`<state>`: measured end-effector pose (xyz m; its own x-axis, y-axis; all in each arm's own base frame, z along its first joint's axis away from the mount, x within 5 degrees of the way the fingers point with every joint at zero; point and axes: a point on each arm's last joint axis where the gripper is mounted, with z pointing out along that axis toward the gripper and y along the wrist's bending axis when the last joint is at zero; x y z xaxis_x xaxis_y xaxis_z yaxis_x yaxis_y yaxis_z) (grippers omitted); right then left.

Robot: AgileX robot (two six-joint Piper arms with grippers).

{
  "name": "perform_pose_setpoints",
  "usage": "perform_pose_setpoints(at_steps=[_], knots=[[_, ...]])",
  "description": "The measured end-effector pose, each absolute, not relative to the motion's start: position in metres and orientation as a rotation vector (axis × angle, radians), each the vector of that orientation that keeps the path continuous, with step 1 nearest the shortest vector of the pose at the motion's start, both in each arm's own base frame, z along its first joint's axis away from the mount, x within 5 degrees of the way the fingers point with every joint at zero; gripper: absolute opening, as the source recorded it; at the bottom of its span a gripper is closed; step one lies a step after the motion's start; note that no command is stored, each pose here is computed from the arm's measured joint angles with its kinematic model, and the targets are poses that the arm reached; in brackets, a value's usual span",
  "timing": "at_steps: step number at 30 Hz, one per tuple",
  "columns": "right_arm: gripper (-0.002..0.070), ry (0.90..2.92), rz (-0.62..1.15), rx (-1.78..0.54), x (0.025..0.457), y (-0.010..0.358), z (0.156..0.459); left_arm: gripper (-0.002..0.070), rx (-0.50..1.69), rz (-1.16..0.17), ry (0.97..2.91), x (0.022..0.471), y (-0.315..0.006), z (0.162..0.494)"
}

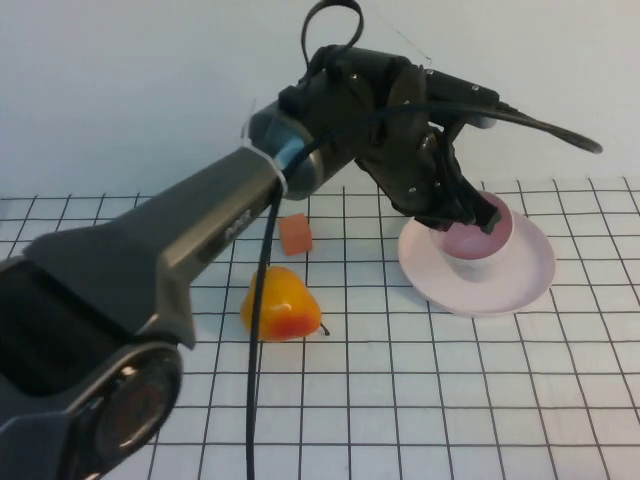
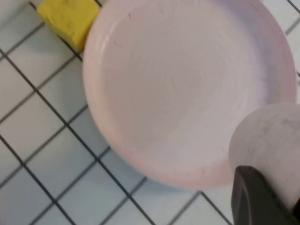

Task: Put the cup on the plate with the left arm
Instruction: Place the cup on the plate

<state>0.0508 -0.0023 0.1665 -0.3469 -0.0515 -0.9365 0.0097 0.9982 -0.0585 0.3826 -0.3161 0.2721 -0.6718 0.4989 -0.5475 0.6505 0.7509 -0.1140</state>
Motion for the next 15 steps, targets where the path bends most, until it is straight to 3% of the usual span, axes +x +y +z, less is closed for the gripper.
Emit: perform_pose_setpoints(at_steps=[7,15], knots=[[-0.0002,1.924,-0.063,-0.03,0.051,-0.002,0.166,0.0009,0.815,-0.358,2.414,0.422,-0.341,0.243],[-0.0002,1.924,-0.063,-0.03,0.051,-0.002,0.166,0.0009,0.766,-0.362,2.411,0.433,-0.348,0.226]])
